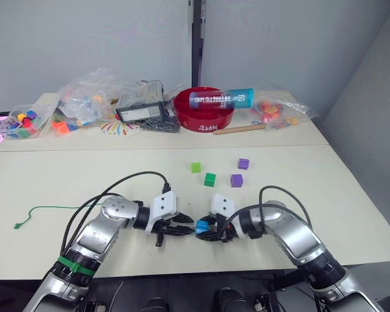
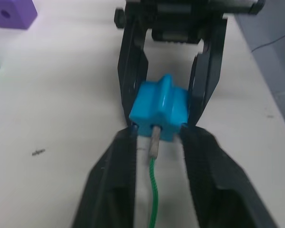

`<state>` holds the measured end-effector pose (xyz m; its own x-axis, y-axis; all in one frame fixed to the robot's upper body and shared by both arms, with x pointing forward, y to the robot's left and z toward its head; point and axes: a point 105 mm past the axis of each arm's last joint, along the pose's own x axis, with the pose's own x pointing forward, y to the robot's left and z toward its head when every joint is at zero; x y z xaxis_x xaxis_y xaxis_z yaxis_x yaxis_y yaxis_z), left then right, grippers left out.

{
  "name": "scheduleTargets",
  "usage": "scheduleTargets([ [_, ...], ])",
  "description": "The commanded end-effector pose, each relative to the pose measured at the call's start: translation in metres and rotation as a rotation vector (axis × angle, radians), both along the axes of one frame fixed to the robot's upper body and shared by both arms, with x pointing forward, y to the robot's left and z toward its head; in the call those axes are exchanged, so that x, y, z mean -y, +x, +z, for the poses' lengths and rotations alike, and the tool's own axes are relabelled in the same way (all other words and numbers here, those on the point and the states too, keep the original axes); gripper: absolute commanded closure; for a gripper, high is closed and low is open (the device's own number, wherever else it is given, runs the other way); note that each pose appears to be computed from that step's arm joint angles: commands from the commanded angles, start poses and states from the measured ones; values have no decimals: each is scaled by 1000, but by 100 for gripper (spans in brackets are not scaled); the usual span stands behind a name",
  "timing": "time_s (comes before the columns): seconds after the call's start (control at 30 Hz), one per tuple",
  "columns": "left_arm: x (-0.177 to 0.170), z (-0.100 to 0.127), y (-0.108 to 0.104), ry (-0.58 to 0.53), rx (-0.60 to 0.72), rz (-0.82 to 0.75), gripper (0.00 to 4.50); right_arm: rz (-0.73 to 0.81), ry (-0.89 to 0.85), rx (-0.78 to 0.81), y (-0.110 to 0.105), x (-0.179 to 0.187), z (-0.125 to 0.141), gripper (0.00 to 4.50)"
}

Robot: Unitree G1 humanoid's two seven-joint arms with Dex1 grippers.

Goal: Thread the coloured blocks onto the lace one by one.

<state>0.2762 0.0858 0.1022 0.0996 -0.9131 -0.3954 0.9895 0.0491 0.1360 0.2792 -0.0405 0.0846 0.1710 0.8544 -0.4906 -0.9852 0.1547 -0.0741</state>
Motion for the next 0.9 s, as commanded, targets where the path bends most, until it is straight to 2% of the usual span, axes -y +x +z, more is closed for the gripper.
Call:
scheduleTargets([
  [0.03,-6,14,-6,-11,17,-27,157,11,8,0,-4,-5,-2,314],
  [0.27,-32,4,-9,57,-3,27,157,11,8,-5,-5,-3,-3,314],
  [0.47,-51,-9,2,91,21,101,157,22,-15,-6,-5,4,-4,314],
  [0.57,-54,-16,6,112,36,118,157,22,-24,0,-4,6,-3,314],
  [0.73,-48,-19,7,80,22,114,157,24,-28,6,-4,8,-3,314],
  [0.77,-47,-19,7,72,20,110,211,24,-28,6,-4,8,-2,314],
  [0.9,-40,-18,8,51,20,97,331,28,-31,9,-5,7,-2,314],
])
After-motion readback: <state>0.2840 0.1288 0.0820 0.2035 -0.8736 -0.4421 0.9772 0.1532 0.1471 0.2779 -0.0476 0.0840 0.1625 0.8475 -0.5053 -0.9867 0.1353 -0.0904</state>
